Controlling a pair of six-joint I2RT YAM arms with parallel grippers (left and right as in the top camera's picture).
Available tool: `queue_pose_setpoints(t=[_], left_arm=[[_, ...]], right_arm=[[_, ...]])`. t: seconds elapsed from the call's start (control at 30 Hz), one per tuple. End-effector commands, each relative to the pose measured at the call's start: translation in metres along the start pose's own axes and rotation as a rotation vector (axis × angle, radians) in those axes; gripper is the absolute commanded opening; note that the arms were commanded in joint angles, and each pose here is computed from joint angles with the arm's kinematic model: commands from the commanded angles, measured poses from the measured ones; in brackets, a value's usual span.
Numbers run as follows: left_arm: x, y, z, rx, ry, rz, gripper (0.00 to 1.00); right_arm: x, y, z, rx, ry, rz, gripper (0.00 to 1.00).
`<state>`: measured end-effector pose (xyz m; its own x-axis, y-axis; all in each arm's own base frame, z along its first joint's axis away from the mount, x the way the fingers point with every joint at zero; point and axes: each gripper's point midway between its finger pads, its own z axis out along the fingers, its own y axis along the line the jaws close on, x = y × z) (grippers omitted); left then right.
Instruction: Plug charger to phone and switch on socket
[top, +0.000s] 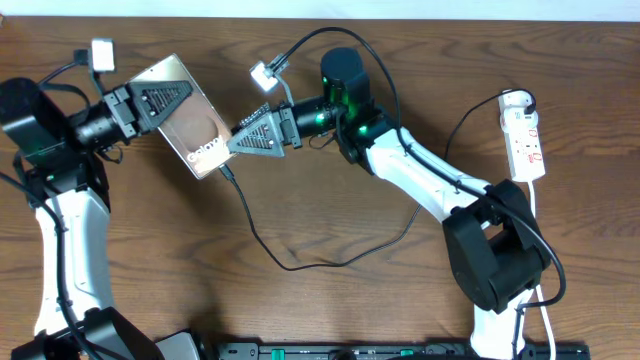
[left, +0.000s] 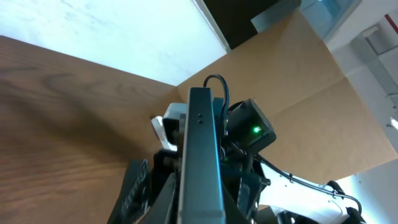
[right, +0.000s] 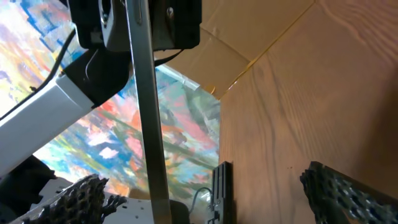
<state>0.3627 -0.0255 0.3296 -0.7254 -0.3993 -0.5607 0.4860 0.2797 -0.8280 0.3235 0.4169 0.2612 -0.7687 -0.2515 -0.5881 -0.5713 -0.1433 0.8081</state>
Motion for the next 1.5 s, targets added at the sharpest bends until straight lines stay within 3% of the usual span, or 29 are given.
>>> queue_pose_setpoints(t=[0.0,0.37,0.53,0.77,0.87,0.97,1.23,1.47], left_arm=[[0.002,-0.003,-0.005,0.014,0.014,0.020,0.07],[0.021,0.018,-0.005,0.007,0.017,-0.062,0.07],[0.027,0.024,-0.005,0.006,0.017,-0.086,0.07],[0.028,0.029,-0.005,-0.008,0.005,-0.090,0.07],[0.030,0.036,-0.006,-0.029,-0.013,-0.095,0.07],[0.034,0.049,-0.006,-0.057,-0.034,-0.105,0.08],[0.057,0.100,-0.009,-0.173,-0.087,-0.238,0.07],[0.112,0.180,-0.020,-0.411,-0.083,-0.510,0.08]], right_arm=[[-0.018,0.014,-0.014,0.004,-0.033,-0.042,0.99],[-0.040,-0.008,-0.064,0.080,-0.126,-0.006,0.99],[-0.047,-0.044,-0.100,0.210,-0.214,0.119,0.99],[-0.017,-0.106,-0.136,0.481,-0.255,0.335,0.99],[-0.002,-0.110,-0.140,0.529,-0.231,0.391,0.99],[0.009,-0.119,-0.157,0.702,-0.246,0.428,0.99],[0.013,-0.063,-0.212,1.115,-0.308,0.335,0.99],[0.043,0.017,-0.275,1.454,-0.384,0.317,0.99]])
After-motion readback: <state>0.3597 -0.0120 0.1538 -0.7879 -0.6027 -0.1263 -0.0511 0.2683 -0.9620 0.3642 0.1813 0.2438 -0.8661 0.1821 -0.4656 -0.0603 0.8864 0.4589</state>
